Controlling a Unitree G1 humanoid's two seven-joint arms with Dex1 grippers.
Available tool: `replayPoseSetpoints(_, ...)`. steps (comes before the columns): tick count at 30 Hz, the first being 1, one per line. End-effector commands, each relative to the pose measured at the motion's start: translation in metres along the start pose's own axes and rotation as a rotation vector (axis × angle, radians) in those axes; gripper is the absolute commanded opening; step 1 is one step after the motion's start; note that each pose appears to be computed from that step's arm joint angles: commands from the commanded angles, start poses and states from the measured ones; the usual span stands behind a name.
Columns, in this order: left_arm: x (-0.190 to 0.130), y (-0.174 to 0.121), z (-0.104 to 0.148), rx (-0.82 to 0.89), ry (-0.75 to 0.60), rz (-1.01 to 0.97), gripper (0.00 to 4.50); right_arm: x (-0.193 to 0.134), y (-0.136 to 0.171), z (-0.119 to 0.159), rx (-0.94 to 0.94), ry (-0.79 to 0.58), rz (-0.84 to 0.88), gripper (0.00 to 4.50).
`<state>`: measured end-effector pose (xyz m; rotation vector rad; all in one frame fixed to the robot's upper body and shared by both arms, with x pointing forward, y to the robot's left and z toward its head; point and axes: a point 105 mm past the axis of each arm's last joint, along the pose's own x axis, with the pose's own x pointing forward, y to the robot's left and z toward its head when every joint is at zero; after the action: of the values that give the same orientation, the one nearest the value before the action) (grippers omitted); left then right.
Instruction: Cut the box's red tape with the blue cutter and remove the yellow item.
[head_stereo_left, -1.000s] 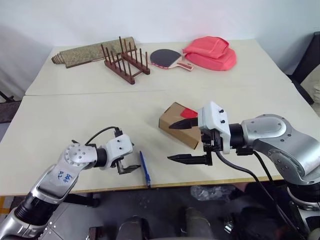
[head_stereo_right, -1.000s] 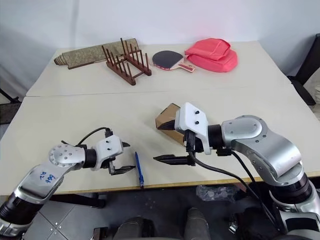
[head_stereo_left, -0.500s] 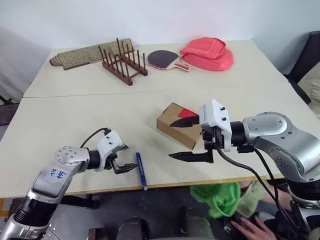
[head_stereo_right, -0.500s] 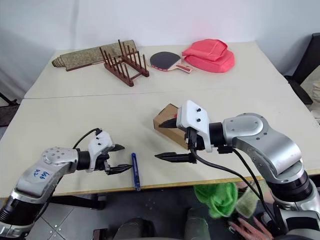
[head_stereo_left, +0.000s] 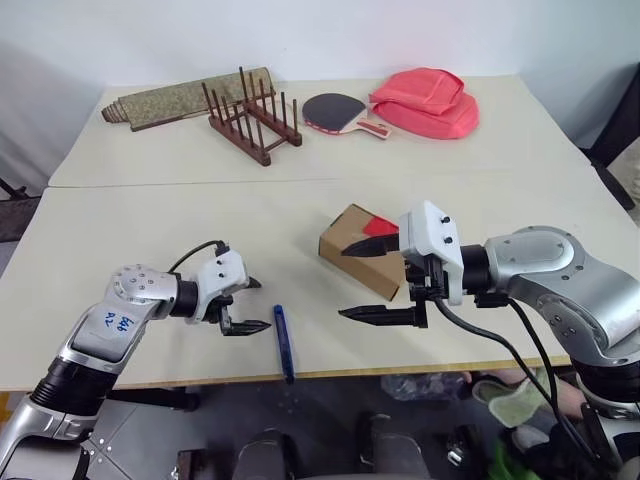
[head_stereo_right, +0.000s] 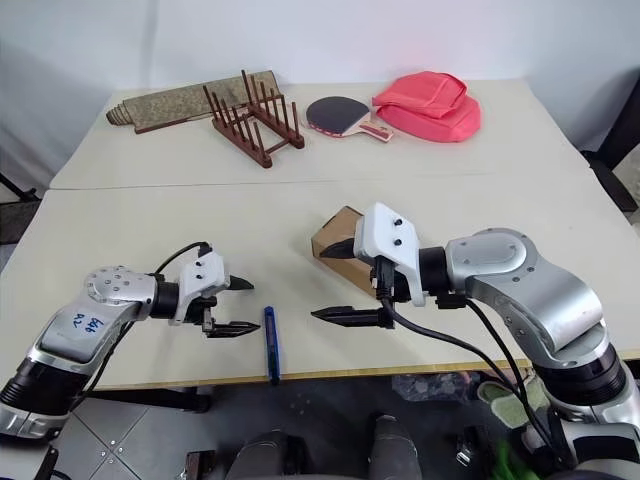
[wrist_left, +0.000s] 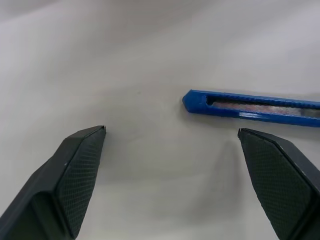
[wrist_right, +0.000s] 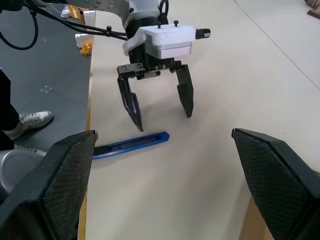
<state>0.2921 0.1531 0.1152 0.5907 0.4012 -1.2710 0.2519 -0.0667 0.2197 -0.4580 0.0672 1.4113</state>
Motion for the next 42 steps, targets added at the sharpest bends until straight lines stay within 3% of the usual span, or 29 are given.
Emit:
replayPoseSetpoints(1,-0.003,-0.004,0.01,0.195,0.002,-0.096,4.49,-0.006,-0.001,0.012,-0.06,-0.022,-0.019,4.5)
replayPoseSetpoints(5,0.003,0.003,0.017,0.306,-0.031,-0.158,4.49,-0.006,0.0,0.012,-0.06,-0.022,-0.018,4.5)
replayPoseSetpoints(16,0.024,0.011,0.003,0.55,0.06,-0.374,4.49,-0.007,0.003,0.01,-0.05,-0.021,-0.029,4.5)
replayPoseSetpoints(21,0.03,0.01,0.011,0.603,0.043,-0.435,4.49,-0.009,0.006,0.009,-0.042,-0.016,-0.041,4.5)
replayPoseSetpoints(34,0.038,-0.011,-0.013,0.712,0.21,-0.712,4.49,-0.01,0.011,0.007,-0.016,-0.015,-0.079,4.5)
replayPoseSetpoints(37,0.035,-0.009,-0.02,0.714,0.253,-0.731,3.94,-0.01,0.013,0.007,-0.013,-0.015,-0.083,4.5)
replayPoseSetpoints(40,0.033,-0.01,-0.024,0.691,0.273,-0.743,3.04,-0.011,0.015,0.008,-0.01,-0.015,-0.089,4.5)
replayPoseSetpoints(42,0.031,-0.011,-0.027,0.677,0.294,-0.758,3.04,-0.011,0.015,0.008,-0.007,-0.013,-0.093,4.5)
